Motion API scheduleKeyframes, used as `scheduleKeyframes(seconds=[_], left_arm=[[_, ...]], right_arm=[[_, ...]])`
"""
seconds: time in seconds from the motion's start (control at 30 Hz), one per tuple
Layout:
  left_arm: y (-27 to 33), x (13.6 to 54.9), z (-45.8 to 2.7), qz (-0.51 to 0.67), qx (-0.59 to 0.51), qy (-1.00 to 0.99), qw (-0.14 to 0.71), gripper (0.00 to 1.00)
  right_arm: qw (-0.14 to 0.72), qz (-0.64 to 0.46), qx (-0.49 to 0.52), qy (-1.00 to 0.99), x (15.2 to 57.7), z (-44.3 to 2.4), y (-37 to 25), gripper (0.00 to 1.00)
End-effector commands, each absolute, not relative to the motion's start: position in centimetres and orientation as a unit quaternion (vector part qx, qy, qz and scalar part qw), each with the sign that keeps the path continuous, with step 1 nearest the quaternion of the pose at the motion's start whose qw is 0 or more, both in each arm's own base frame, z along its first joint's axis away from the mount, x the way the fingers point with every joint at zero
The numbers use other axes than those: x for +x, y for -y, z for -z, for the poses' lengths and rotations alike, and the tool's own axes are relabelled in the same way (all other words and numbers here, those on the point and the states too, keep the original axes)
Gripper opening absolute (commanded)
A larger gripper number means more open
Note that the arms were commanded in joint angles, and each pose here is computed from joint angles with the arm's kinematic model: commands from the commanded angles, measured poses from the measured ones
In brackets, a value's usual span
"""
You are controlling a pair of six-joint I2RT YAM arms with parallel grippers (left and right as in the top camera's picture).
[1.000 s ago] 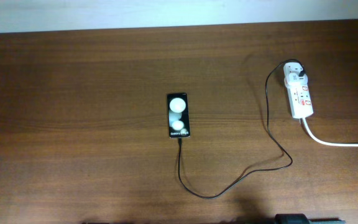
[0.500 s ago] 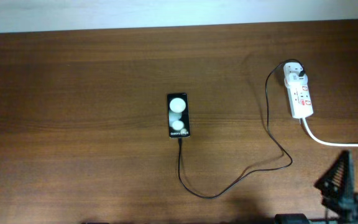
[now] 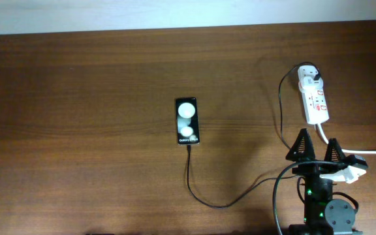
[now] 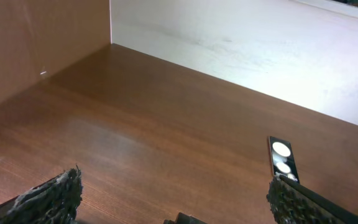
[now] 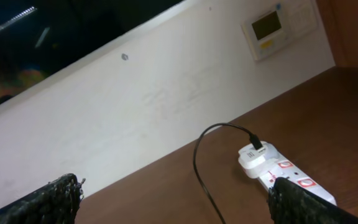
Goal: Plug charger to phone and switch on socket
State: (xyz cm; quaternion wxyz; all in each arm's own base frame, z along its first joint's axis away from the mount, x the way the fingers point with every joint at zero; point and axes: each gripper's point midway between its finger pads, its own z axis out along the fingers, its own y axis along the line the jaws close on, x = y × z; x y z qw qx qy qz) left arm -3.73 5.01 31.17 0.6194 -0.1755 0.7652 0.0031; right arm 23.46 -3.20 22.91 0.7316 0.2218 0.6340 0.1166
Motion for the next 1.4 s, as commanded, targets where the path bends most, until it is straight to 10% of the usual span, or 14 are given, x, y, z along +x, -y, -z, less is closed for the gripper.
scheduleKeyframes(seconds=[0.0,0.33,0.7,0.73,0.83,0.87,1.37], left_arm=[[-5.2,-4.1,-31.1,-0.01,-0.178,-0.76,0.625,0.99],[-5.1,-2.9,-33.4,0.046,-0.229,-0.717,0.657,0.99],[-2.9,18.3,-28.9,0.087,-0.206,-0.675,0.703,0.99],[-2.0,20.0,-27.1,0.102,-0.191,-0.679,0.702,0.99],[-1.6,22.9,-20.4,0.1,-0.187,-0.711,0.671,0.99],[-1.4,23.1,-19.5,0.1,-0.186,-0.718,0.664,0.99],[-1.7,19.5,-8.3,0.043,-0.196,-0.854,0.48,0.99]], right_arm=[[0.73,-0.129,0.215,-0.635,23.5,-22.8,2.7,0.99],[0.58,-0.062,0.25,-0.773,27.8,-20.2,4.5,0.99],[0.479,0.003,0.332,-0.812,31.7,-25.6,10.6,0.99],[0.481,0.012,0.337,-0.809,32.1,-25.5,11.1,0.88],[0.448,0.028,0.355,-0.82,33.3,-23.3,12.6,0.14],[0.433,0.03,0.362,-0.825,33.5,-22.7,13.1,0.07],[0.151,-0.092,0.422,-0.889,44.2,-9.7,17.0,0.04]])
